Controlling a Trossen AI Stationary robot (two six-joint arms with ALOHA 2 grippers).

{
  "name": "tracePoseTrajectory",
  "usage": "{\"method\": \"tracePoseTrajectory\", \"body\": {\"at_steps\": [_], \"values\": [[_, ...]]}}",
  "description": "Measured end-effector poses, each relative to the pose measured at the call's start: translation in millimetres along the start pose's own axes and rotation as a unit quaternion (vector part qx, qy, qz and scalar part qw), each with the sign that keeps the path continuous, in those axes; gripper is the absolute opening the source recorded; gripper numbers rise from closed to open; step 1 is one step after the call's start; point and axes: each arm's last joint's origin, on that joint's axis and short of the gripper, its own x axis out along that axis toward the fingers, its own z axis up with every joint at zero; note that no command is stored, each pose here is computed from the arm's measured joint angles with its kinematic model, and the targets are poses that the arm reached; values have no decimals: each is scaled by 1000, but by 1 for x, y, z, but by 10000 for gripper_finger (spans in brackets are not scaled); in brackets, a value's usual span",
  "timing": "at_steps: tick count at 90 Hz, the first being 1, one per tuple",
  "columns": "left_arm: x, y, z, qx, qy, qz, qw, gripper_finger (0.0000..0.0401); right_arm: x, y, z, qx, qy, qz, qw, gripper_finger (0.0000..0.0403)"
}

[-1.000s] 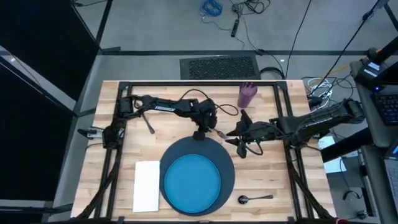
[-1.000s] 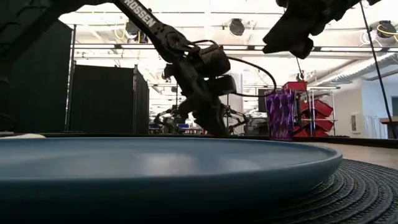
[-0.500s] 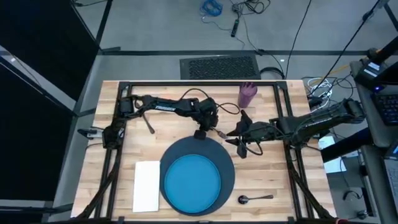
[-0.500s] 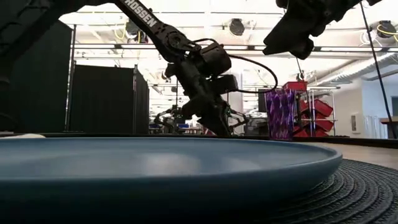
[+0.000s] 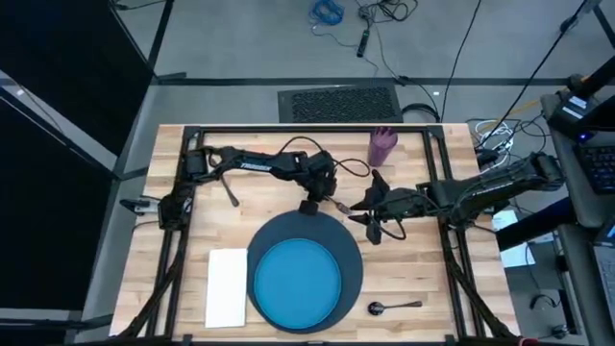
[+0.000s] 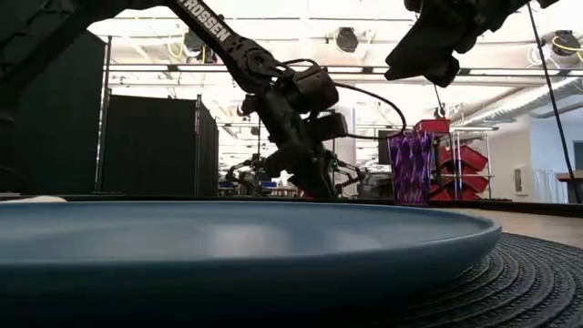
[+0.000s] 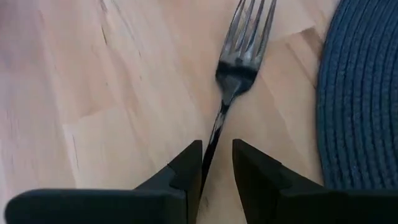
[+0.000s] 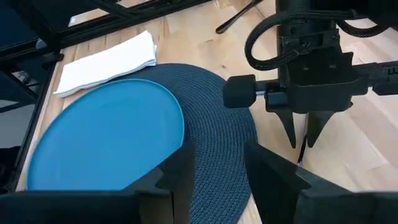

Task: Set table place
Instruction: Put the black fork on the white napkin

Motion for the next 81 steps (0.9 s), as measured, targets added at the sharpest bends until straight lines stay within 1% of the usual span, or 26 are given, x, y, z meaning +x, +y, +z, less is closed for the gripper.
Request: {"method": "tracePoseTrajectory", "body": {"at_steps": [28, 35, 43, 48, 70, 81], "values": [[5, 1, -5, -19, 10, -7, 1000, 72, 0, 0, 1, 1, -3, 2, 1000, 126], [5, 0, -5, -19, 15, -4, 1000, 58, 0, 0, 1, 1, -4, 2, 1000, 126], [6, -1, -4, -15, 22, 5, 1000, 21, 0, 0, 1, 1, -3, 2, 1000, 126], [6, -1, -4, -16, 26, 7, 1000, 8, 0, 0, 1, 1, -4, 2, 1000, 126], [3, -4, 4, -11, 34, 12, 999, 2, 0, 0, 1, 1, -4, 3, 1000, 126], [-6, -4, 15, -8, 60, 23, 998, 1, 0, 0, 1, 1, -4, 3, 1000, 126]]}}
